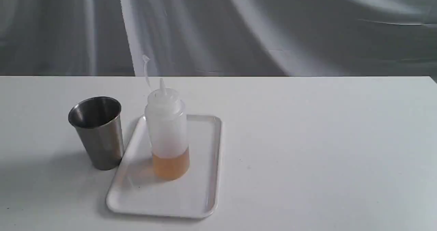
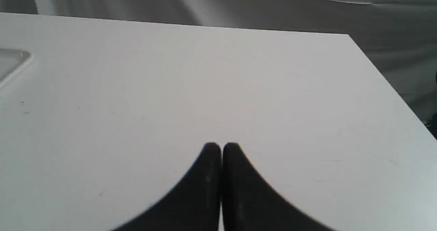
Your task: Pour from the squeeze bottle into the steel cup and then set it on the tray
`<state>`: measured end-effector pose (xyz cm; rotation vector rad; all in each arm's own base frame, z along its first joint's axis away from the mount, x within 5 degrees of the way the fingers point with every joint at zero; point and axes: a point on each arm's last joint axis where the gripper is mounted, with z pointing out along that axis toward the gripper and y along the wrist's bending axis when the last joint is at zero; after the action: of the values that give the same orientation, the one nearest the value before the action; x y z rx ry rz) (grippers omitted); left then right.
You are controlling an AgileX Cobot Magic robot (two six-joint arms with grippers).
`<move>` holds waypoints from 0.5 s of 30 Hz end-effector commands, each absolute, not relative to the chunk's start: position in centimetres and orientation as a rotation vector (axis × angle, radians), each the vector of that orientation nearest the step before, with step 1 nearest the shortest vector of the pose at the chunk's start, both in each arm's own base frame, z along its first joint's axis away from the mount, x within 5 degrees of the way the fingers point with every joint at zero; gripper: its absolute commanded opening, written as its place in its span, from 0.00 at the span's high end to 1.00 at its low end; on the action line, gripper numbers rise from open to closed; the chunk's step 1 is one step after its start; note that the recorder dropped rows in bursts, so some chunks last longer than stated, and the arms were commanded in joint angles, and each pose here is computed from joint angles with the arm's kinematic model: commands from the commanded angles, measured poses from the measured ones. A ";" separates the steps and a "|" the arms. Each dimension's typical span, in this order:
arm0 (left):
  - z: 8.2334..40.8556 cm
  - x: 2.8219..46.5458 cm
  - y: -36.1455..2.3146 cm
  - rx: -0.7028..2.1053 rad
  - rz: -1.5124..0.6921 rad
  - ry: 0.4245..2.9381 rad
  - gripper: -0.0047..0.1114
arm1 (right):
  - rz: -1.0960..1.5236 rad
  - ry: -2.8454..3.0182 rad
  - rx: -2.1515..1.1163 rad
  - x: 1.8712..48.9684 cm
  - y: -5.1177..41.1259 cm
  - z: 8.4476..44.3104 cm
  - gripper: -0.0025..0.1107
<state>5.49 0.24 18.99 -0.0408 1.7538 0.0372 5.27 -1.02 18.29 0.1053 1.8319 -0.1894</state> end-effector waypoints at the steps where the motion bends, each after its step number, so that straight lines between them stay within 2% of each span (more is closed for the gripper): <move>1: 18.9 5.5 0.2 -0.039 0.032 1.749 0.89 | -0.199 1.827 0.111 5.2 -1.1 18.2 0.98; 15: 18.9 5.5 0.2 -0.043 0.029 1.749 0.89 | -0.198 1.827 0.112 5.2 -1.1 18.2 0.98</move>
<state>5.49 0.24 18.99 -0.0408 1.7538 0.0372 5.27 -1.02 18.29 0.1053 1.8319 -0.1894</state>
